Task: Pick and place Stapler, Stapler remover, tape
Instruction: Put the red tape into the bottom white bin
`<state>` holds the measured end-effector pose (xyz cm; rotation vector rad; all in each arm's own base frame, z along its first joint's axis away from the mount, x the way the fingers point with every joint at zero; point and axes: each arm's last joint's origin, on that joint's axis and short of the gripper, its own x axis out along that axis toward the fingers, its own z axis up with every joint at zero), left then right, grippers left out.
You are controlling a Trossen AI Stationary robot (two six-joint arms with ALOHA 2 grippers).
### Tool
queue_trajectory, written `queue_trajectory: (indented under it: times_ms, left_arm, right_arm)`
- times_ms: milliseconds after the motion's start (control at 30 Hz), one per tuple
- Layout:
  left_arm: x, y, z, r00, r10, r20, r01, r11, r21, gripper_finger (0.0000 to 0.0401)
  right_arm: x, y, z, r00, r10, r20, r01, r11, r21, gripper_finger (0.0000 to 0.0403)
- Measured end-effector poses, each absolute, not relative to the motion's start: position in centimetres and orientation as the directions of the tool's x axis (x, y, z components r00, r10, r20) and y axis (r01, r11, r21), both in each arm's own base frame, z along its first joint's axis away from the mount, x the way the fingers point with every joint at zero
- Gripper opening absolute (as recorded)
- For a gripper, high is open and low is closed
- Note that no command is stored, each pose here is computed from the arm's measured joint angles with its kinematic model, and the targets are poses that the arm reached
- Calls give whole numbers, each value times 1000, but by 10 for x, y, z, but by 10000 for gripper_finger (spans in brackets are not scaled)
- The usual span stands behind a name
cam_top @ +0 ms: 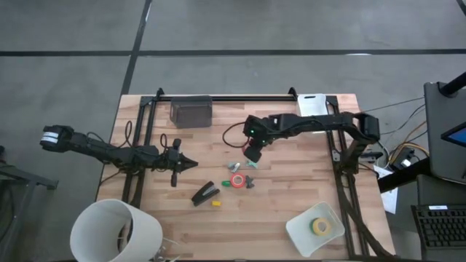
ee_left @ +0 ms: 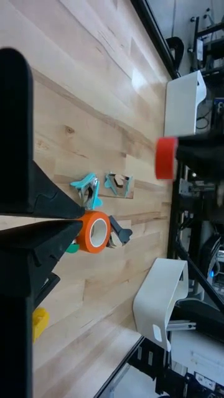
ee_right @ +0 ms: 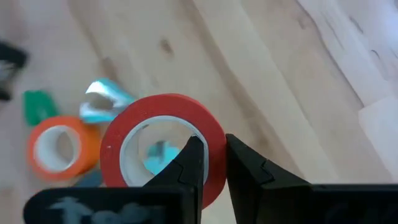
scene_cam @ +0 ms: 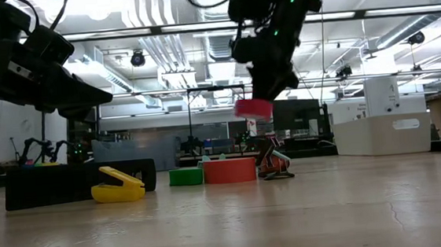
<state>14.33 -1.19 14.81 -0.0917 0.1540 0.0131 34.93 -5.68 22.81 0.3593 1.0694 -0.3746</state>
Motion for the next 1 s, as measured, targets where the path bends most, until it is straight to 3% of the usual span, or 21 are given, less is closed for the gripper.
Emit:
queue_trajectory:
  times_ms: [300,600,767,1000]
  left_arm:
    - [143,-12,148,988,6,-154,-20,996,-90,18]
    - [143,-12,148,988,6,-154,-20,996,-90,19]
    - [143,-12,148,988,6,-154,-20,996,-90,19]
    - [143,-12,148,988,6,-154,-20,996,-90,19]
  right_arm:
    - [321,-2,269,454,-63,-889,386,913,132,43]
    - [263,82,301,424,-28,-905,381,912,150,44]
    - [227,132,310,431,36,-902,352,914,204,44]
    - [188,192,299,439,17,-898,361,912,194,44]
